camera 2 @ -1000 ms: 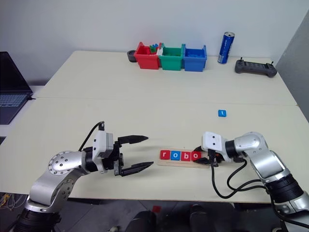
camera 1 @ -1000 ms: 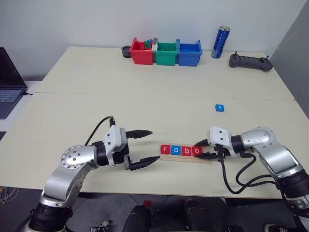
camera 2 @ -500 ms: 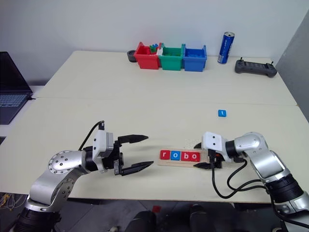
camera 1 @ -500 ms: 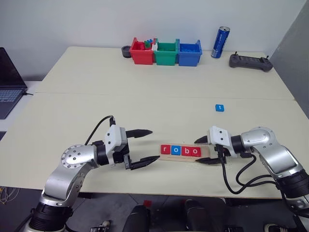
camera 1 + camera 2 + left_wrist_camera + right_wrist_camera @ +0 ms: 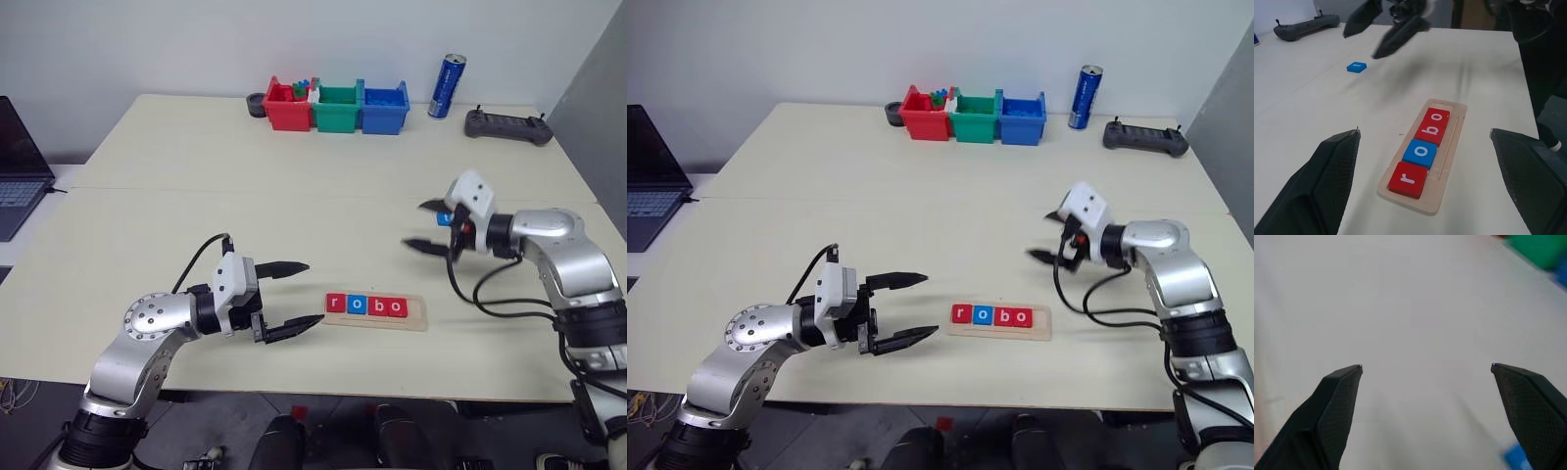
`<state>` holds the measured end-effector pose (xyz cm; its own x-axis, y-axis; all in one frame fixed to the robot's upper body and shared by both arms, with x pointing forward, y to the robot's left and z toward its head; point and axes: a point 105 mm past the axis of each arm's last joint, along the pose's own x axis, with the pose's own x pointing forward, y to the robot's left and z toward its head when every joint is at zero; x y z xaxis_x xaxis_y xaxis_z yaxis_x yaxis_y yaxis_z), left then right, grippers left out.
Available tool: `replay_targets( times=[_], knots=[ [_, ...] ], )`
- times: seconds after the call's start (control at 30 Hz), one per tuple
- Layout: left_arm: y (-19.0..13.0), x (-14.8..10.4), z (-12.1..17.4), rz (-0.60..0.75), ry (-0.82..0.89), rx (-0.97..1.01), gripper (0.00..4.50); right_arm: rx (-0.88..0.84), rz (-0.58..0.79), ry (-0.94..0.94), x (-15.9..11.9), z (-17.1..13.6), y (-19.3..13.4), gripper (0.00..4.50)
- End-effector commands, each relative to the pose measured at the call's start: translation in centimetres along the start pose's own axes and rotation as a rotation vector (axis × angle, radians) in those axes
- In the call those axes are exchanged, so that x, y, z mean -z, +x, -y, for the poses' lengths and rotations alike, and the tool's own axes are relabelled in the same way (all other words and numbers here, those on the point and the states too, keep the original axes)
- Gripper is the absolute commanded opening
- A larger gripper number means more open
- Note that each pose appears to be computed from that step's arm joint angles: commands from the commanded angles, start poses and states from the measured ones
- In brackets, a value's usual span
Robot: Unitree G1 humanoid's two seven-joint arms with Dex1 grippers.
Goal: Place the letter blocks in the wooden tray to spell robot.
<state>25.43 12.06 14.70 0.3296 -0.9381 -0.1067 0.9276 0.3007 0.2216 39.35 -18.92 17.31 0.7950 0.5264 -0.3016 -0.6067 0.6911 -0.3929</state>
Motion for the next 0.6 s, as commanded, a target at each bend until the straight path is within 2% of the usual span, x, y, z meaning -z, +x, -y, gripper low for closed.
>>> replay_targets(
  times=[0.03,0.13,0.23,0.33,0.6],
  knots=[
    [-0.1,-0.8,-0.3,0.015,0.039,-0.003,4.50,0.236,0.005,0.037,0.8,2.9,-0.1,4.47],
    [0.0,-0.8,-0.3,0.013,0.040,0.005,4.50,0.359,-0.037,0.107,2.7,3.8,0.4,4.47],
    [0.1,-0.9,-0.3,0.014,0.042,0.011,4.50,0.428,-0.073,0.146,4.0,4.2,0.7,4.47],
    [0.1,-0.9,-0.4,0.013,0.045,0.015,4.50,0.474,-0.095,0.263,5.3,4.0,1.5,4.47],
    [-0.1,-0.9,-0.3,0.006,0.048,0.022,4.50,0.485,-0.074,0.451,5.0,2.7,3.7,4.47]
  ],
)
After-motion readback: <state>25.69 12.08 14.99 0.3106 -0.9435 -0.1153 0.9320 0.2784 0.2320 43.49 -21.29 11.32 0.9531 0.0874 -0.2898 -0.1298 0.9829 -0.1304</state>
